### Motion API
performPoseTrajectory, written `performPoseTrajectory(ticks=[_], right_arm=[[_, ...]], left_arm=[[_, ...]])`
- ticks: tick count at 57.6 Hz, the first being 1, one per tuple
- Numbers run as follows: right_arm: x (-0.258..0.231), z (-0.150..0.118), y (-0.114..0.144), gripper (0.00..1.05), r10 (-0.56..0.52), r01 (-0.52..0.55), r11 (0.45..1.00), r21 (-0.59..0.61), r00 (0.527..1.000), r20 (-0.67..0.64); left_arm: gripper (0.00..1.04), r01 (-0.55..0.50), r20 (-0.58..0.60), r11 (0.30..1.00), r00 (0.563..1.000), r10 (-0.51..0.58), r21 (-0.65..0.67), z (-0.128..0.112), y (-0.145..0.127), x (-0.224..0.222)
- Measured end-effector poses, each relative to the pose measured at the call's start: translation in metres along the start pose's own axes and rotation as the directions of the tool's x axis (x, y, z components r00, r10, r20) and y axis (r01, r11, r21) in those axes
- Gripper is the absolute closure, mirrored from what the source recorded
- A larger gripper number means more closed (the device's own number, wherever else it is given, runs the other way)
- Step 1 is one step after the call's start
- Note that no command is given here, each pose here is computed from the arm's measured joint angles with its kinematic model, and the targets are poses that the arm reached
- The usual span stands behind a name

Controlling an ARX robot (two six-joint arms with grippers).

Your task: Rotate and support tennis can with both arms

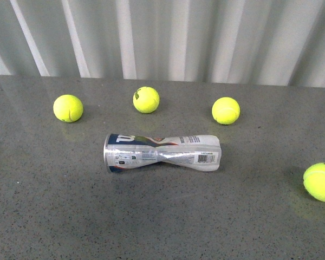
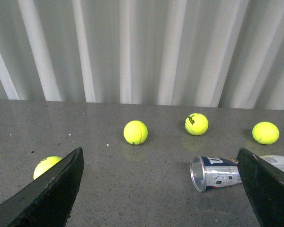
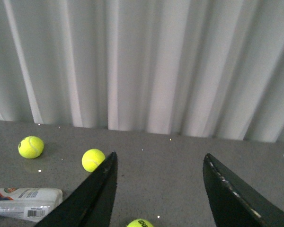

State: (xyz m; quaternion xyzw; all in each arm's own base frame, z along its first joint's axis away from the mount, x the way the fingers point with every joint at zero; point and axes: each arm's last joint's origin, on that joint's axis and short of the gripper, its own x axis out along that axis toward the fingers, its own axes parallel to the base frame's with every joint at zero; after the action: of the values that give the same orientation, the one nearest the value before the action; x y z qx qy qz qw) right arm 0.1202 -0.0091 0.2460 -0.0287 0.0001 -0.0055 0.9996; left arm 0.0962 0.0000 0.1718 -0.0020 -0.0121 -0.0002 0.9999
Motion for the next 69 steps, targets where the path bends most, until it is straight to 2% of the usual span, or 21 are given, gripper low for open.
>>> performPoseTrajectory(ticks=[2,10,14,19,40,62,69], right_arm=[[0.0,-0.007,0.003,0.62,-0.028,0.028,0.999,0.017,1.0,-0.011],[-0.004,-0.023,0.01,0.85,0.015,-0.014,0.999,0.036,1.0,-0.011],[-0.006,-0.03,0.01,1.01,0.008,-0.008,0.999,0.041,1.0,0.0],[-0.008,-0.042,0.011,1.01,0.009,-0.009,0.999,0.044,1.0,-0.01],[-0.02,-0.064,0.012,1.01,0.01,-0.009,0.999,0.045,1.0,-0.027],[-0.023,-0.07,0.013,1.01,0.009,-0.008,0.999,0.045,1.0,-0.004],[-0.022,-0.081,0.013,1.01,0.009,-0.008,0.999,0.045,1.0,-0.005]], left_arm=[[0.07,0.0,-0.001,1.0,1.0,0.0,0.0,0.0,0.0,0.0],[0.07,0.001,-0.001,1.0,1.0,-0.001,0.0,0.0,0.0,0.0],[0.07,0.0,-0.001,1.0,1.0,0.0,0.0,0.0,0.0,0.0],[0.07,0.0,-0.001,1.0,1.0,0.0,0.0,0.0,0.0,0.0],[0.07,0.0,-0.001,1.0,1.0,0.0,0.0,0.0,0.0,0.0],[0.07,0.0,-0.001,1.0,1.0,0.0,0.0,0.0,0.0,0.0],[0.07,0.0,-0.001,1.0,1.0,0.0,0.0,0.0,0.0,0.0]])
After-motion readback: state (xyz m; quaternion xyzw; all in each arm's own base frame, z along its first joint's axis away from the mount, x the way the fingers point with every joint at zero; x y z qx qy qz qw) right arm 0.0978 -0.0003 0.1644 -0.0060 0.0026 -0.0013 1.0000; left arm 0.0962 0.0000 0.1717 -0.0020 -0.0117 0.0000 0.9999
